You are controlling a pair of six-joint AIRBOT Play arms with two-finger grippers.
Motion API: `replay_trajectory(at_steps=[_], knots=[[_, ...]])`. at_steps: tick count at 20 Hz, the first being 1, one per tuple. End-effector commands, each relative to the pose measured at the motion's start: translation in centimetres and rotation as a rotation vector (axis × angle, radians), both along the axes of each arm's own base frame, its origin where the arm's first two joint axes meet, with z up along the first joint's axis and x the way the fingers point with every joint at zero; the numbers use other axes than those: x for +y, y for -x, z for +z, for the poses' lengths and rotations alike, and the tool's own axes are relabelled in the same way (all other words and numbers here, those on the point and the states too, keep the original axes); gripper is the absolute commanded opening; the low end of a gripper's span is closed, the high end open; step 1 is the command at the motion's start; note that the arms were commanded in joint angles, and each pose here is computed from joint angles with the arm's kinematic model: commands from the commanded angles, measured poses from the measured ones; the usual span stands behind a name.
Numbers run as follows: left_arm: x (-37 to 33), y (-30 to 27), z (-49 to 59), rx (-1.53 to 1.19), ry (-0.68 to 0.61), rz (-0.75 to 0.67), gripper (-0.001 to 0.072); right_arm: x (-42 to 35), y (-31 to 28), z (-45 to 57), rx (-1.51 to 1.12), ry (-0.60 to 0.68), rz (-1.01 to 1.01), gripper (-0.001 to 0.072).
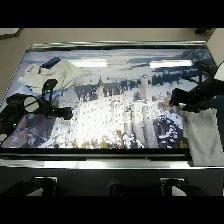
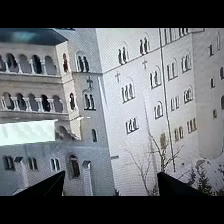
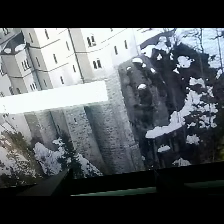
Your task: Fold the shirts.
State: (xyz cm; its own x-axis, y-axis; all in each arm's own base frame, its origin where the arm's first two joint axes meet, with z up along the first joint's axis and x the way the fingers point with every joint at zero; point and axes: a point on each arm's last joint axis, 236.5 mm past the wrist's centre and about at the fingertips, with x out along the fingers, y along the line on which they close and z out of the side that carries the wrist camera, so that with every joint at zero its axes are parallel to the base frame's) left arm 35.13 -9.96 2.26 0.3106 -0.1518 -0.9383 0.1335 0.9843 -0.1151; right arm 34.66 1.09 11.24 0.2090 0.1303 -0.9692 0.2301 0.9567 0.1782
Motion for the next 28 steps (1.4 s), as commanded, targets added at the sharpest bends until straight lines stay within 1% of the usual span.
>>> replay_trajectory(at_steps=[1,13,15,20,23,24,25,27,28], knots=[[0.0,0.0,0.0,0.001,-0.001,0.0,0.0714,0.0,0.0,0.1,-0.001,0.0,0.0,0.0615],[0.0,0.0,0.0,0.001,-0.001,0.0,0.0713,0.0,-0.5,0.1,-0.021,0.001,-0.002,0.0615],[-0.2,-0.4,0.1,-0.013,0.014,0.02,0.0714,-0.2,-2.9,0.8,-0.128,0.004,-0.017,0.0615],[-1.6,-4.8,2.0,-0.205,0.089,0.043,0.0714,-0.7,-8.1,3.4,-0.373,0.011,-0.052,0.0616],[-2.5,-5.8,2.6,-0.251,0.129,0.051,0.0714,-1.0,-10.6,5.2,-0.5,0.015,-0.069,0.0616],[-2.6,-7.6,3.6,-0.334,0.146,0.062,0.0714,-1.1,-11.2,5.7,-0.534,0.016,-0.074,0.0616],[-1.9,-10.1,5.4,-0.437,0.177,0.115,0.0714,-1.1,-11.5,6.1,-0.555,0.015,-0.078,0.0616],[4.2,-16.0,9.6,-0.573,0.282,0.393,0.0712,-0.9,-11.6,6.0,-0.554,0.001,-0.078,0.0616],[9.0,-18.6,11.0,-0.596,0.297,0.521,0.0713,-0.6,-11.4,5.6,-0.535,-0.009,-0.076,0.0616]])
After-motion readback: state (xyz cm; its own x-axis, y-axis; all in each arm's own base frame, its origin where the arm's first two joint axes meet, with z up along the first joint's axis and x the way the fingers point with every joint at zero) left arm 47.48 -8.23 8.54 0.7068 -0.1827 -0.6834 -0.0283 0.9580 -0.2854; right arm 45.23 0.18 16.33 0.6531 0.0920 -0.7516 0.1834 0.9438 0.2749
